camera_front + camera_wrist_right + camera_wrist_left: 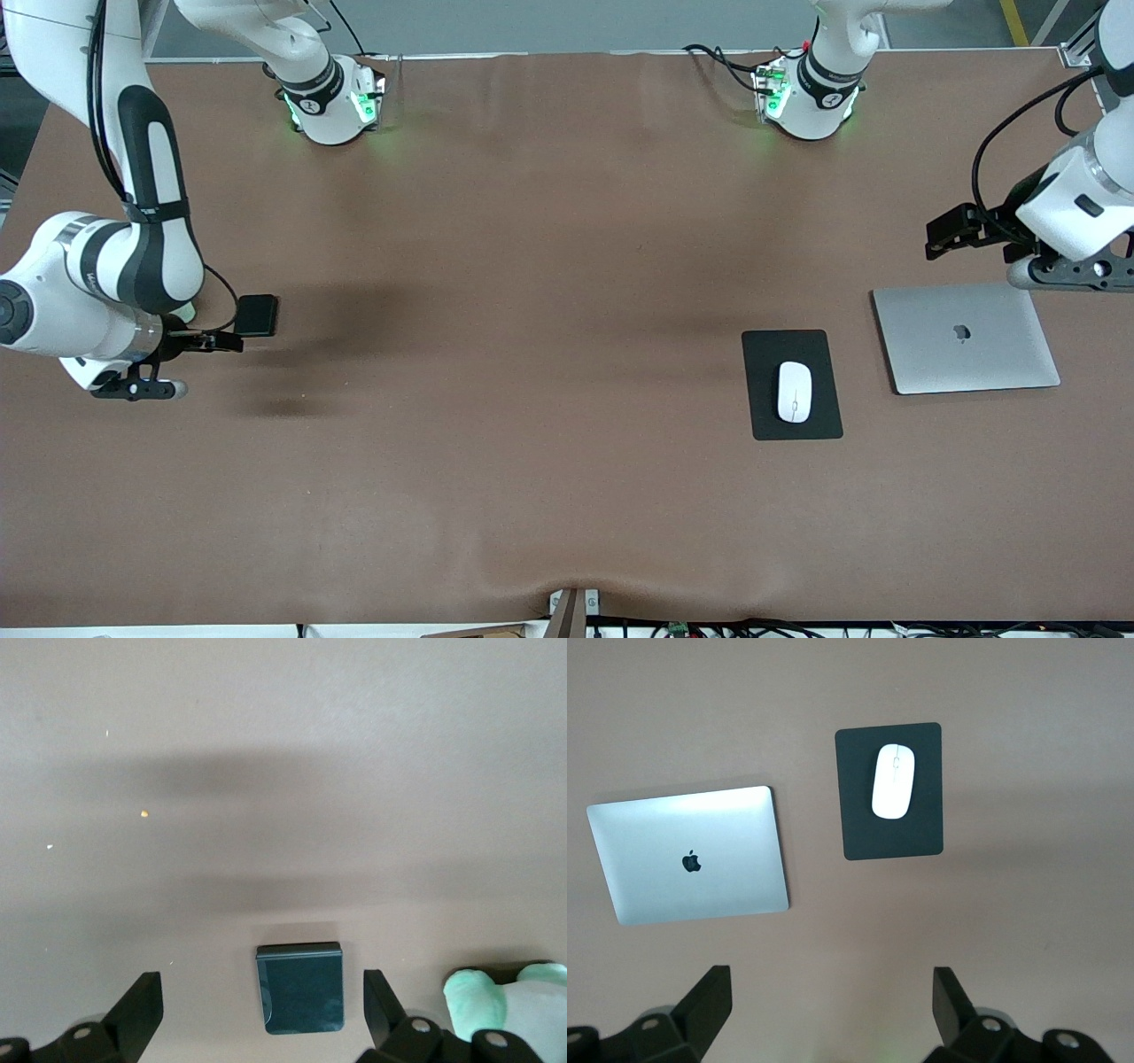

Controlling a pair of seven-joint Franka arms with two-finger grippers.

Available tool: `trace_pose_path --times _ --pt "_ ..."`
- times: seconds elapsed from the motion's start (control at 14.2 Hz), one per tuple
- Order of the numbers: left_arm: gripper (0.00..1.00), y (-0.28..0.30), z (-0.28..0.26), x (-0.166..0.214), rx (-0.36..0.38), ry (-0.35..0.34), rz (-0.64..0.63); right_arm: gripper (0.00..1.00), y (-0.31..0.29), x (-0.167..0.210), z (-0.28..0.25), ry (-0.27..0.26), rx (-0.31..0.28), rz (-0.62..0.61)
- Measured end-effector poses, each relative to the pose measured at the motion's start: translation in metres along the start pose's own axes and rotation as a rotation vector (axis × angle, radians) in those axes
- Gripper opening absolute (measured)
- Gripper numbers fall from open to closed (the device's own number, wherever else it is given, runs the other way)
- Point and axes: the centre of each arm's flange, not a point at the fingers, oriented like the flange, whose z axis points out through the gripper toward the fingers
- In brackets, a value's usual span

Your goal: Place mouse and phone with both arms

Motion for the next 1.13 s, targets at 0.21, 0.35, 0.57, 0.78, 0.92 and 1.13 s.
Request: trace_pose_path --times 0.21,0.35,0.57,0.78,0.92,1.13 --pt "1.00 -0.001 -0.005 -0.003 -0.001 0.007 0.038 1.00 0.014 0.010 -0.023 0.049 0.000 0.014" --pt "1.00 -0.004 -0.011 -0.008 -0.001 0.009 0.044 1.00 0.012 0.019 -0.058 0.066 0.012 0.002" --pt "1.00 -0.003 -0.025 -0.018 0.002 0.029 0.045 1.00 0.010 0.023 -0.128 0.062 0.031 -0.015" --pt "1.00 -0.017 -0.033 -0.024 0.003 0.039 0.054 1.00 0.022 0.016 -0.182 0.071 0.045 -0.009" --pt "1.00 -0.031 -0.034 -0.028 0.002 0.029 0.071 1.00 0.022 0.006 -0.214 0.080 0.058 -0.018" --pt "1.00 -0.022 -0.026 -0.029 0.002 0.010 0.076 1.00 0.007 -0.013 -0.253 0.060 0.100 -0.065"
